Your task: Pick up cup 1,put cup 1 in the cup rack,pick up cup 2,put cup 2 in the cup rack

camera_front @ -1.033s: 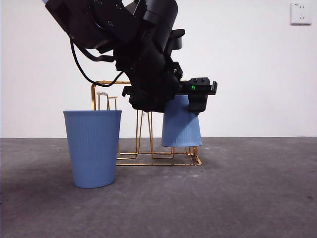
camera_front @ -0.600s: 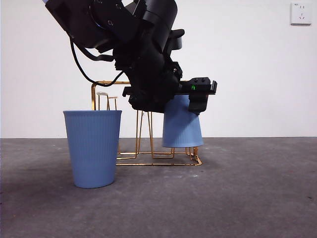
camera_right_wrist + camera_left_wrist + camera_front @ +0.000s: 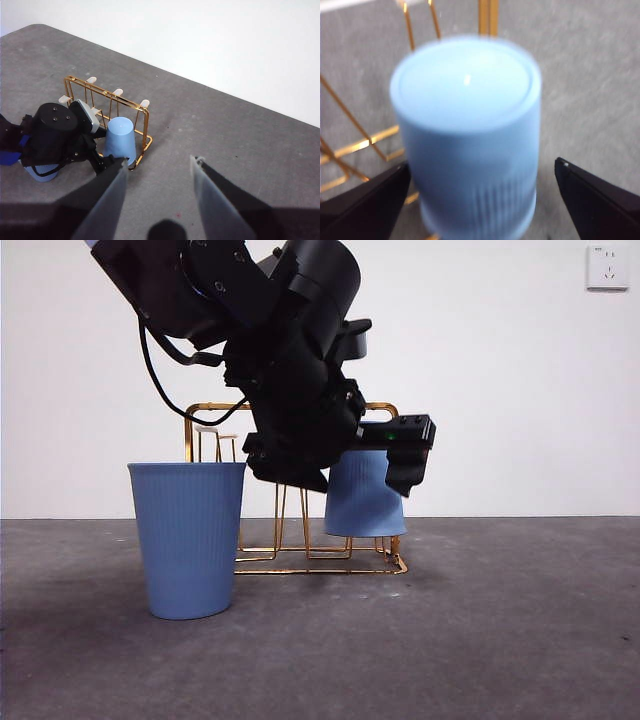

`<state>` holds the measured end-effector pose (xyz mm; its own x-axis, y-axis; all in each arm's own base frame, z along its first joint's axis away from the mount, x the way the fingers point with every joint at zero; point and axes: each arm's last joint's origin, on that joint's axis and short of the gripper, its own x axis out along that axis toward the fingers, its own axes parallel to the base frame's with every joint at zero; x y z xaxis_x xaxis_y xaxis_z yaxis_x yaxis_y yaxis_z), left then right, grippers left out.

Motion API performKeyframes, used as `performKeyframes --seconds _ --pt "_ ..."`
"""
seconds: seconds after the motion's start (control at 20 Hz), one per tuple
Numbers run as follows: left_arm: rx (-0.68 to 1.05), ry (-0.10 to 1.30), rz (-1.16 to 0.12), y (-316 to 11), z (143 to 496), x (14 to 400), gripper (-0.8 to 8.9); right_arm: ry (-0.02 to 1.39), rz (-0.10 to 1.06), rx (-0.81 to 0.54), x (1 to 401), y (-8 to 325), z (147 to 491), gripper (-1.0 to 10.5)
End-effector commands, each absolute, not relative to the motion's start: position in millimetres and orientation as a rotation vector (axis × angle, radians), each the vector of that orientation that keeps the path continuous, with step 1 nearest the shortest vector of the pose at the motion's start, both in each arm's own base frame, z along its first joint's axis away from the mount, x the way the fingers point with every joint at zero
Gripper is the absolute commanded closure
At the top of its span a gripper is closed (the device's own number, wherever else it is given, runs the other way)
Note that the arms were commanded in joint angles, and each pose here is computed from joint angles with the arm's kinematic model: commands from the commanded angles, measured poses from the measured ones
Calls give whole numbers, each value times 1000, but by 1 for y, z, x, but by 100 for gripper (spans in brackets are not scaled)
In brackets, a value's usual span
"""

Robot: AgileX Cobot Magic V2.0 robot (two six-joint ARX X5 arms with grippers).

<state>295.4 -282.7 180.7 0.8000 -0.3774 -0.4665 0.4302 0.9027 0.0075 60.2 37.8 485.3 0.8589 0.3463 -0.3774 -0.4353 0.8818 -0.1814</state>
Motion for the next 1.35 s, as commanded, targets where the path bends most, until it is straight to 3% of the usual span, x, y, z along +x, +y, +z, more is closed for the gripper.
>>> performKeyframes --seconds 0.05,0.65,1.35 --pt "101 530 -445 -282 172 294 333 339 417 -268 61 38 485 725" --pt "64 591 -500 -283 175 288 333 336 417 -270 61 39 485 726" --pt "-46 645 -625 -278 214 269 342 358 419 -285 69 45 484 725"
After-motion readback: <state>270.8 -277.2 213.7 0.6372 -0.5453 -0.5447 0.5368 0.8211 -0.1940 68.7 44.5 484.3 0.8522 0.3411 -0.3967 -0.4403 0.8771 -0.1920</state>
